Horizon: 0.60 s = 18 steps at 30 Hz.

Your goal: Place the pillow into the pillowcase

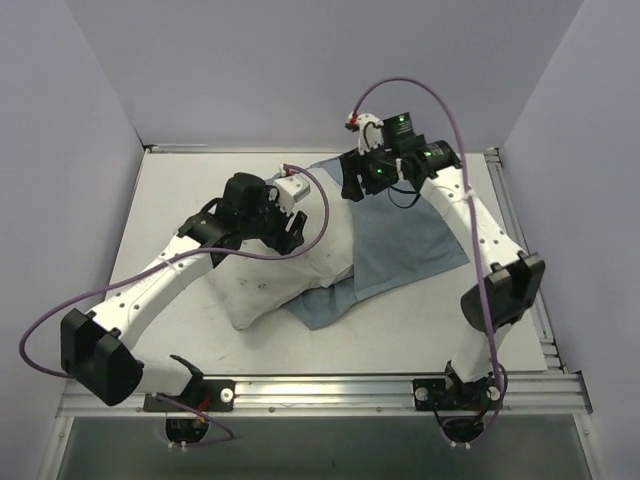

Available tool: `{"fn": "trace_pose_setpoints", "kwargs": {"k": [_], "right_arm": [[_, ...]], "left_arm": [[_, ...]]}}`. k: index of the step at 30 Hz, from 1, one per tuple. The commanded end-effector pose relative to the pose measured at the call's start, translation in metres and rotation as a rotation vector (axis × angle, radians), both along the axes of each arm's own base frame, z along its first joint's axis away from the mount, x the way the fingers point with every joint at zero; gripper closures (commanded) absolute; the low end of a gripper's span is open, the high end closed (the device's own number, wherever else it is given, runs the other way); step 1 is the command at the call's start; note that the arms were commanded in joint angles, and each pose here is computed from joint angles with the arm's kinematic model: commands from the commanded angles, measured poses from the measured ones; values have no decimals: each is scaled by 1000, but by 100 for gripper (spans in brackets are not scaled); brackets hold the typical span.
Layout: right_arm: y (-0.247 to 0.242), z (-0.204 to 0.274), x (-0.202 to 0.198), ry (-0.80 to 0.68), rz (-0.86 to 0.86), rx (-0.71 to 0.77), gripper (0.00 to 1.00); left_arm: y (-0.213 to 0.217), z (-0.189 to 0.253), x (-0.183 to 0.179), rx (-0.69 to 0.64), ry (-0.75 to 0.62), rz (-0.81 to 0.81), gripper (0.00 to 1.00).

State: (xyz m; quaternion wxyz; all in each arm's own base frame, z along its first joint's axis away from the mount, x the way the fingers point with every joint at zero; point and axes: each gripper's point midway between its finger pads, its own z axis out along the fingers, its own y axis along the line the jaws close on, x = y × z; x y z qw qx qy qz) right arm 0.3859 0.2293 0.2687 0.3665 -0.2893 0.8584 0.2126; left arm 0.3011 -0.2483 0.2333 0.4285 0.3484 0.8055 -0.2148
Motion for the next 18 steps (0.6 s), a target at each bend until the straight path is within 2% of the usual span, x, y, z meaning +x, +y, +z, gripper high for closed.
{"fn": "trace_pose_setpoints", "kwargs": {"k": [1,4,6,7,8,11,12,13,14,15,16,17,18], "right_arm": [[-12,-42,35,2,-83,-203,41],[-11,-57,54,-19,-104,-268,47],[-13,-57,64,-45,-122,-290,55],[-11,-61,66,-43,-118,-296,60],[-9,-61,66,-44,-110,-293,79],[7,-54,57,-36,-56,-235,96],[17,-50,50,-21,-42,-191,96],[42,-40,30,11,56,-97,96],[60,-30,12,44,131,-19,97],[77,-25,-11,126,168,75,100],[105,2,-56,222,339,249,100],[124,11,-88,313,402,325,100],[134,19,-102,344,437,377,100]], "left_arm": [[32,-44,10,145,89,65,27],[43,-65,15,179,126,102,28],[49,-77,17,201,136,122,28],[52,-80,18,210,139,131,28],[52,-82,19,208,137,135,29],[53,-88,22,198,139,133,33],[51,-90,21,187,147,123,37],[45,-91,20,161,164,101,45],[40,-91,22,138,172,96,72],[36,-88,24,106,176,91,81],[28,-88,18,35,217,66,89],[25,-70,30,-38,153,78,98],[25,-62,32,-81,132,87,100]]}}
